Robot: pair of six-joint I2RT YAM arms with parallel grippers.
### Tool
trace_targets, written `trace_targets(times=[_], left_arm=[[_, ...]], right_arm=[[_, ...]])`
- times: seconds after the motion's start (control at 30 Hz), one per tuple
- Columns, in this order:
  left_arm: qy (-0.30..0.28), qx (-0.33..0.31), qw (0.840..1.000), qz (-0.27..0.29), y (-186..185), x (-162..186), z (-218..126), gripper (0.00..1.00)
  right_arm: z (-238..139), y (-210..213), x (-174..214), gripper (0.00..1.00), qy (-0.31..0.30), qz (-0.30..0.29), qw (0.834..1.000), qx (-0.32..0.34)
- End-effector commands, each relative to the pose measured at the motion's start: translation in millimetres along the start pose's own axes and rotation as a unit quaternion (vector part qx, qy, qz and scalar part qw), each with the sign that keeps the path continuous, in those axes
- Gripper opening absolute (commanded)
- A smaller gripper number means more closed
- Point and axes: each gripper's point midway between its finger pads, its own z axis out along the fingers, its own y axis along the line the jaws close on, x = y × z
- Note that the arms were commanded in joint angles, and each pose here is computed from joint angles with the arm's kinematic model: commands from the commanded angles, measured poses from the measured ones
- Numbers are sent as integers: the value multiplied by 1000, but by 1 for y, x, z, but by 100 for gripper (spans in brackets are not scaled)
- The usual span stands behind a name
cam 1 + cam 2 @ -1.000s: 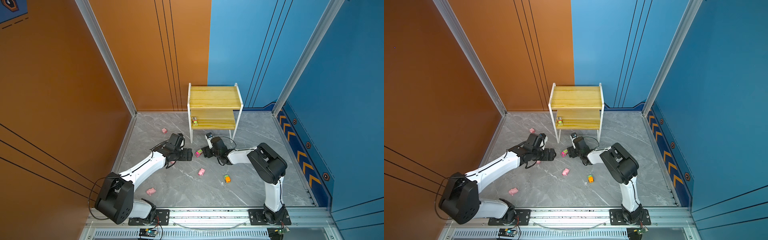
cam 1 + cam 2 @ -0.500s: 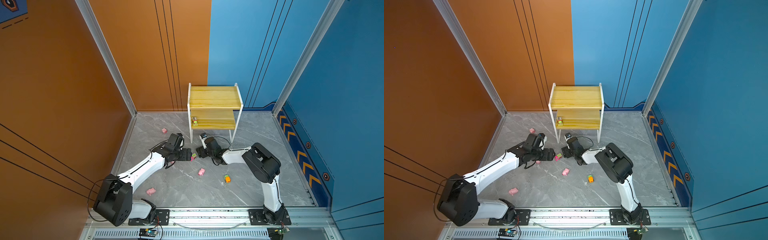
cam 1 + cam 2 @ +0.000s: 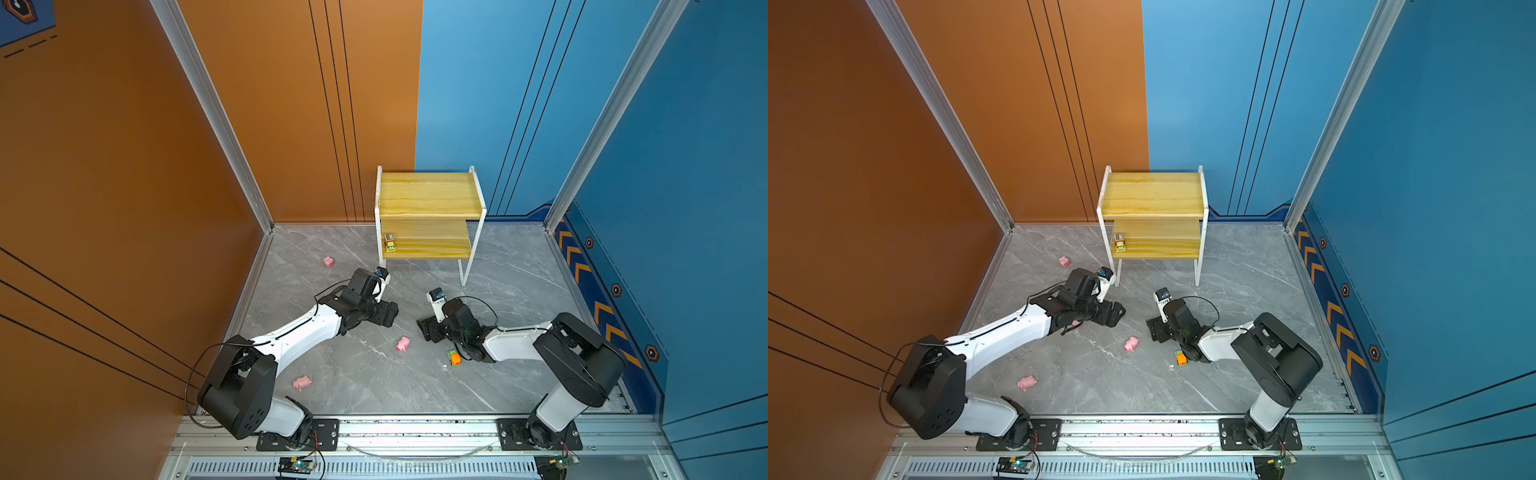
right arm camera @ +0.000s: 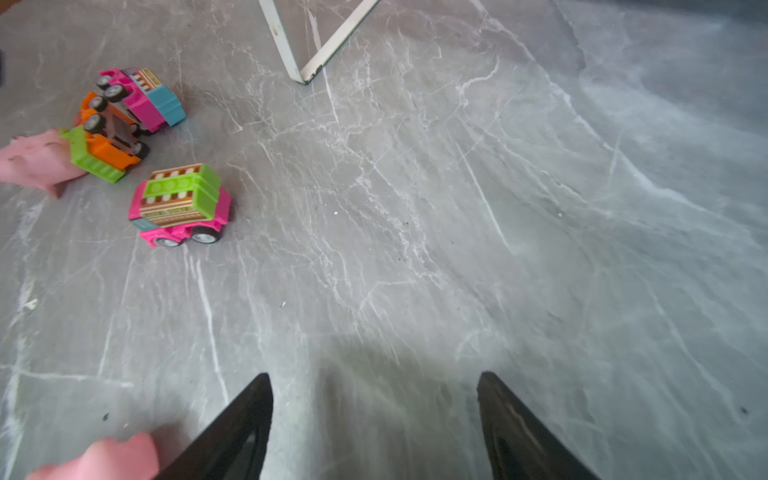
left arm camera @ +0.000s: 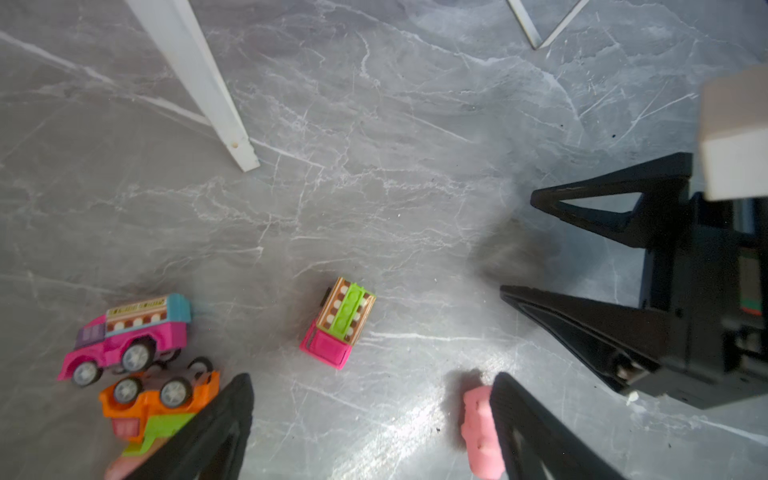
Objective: Place and organize the plastic toys onto the shelf
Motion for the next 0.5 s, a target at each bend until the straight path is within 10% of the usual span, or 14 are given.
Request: trace_targets(times=[0.0, 0.47], left_arm=[[-14, 29, 997, 63, -6, -6, 12, 90], [46, 9, 995, 84, 6, 26, 51, 78]], right_arm=[[-16, 5, -14, 78, -35, 4, 999, -17], [-73, 6, -40, 78, -104, -2, 994, -27]])
